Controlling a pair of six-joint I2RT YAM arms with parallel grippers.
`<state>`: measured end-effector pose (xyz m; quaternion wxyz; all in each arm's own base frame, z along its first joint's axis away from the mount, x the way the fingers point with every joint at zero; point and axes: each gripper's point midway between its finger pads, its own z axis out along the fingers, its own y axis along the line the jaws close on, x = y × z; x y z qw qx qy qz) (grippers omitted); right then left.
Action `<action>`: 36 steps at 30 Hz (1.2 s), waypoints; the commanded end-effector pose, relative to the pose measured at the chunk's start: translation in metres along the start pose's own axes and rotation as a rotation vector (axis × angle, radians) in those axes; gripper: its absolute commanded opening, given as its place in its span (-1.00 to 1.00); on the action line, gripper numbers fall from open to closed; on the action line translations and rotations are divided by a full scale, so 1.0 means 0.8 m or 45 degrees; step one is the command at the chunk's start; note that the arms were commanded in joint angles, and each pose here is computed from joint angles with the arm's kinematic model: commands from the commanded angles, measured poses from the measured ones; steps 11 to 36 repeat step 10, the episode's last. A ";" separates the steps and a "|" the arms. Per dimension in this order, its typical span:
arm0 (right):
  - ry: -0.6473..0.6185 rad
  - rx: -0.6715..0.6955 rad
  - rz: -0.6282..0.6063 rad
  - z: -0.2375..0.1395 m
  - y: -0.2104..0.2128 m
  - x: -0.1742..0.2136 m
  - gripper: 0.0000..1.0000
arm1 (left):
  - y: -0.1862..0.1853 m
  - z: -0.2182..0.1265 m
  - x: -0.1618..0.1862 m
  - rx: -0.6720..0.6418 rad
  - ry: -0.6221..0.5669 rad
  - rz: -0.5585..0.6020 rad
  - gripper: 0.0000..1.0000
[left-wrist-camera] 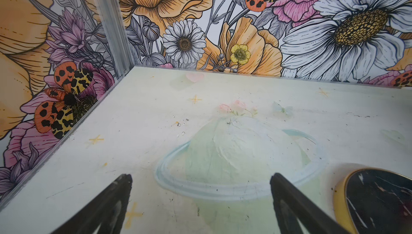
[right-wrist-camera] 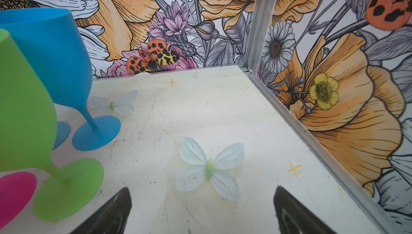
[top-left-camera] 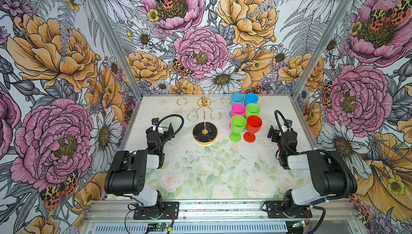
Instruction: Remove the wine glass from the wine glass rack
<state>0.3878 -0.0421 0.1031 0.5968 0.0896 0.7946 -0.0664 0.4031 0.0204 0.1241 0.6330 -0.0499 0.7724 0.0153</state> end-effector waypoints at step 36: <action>-0.035 -0.045 -0.052 0.006 0.015 -0.017 0.99 | 0.004 0.001 -0.007 -0.013 -0.026 -0.029 0.97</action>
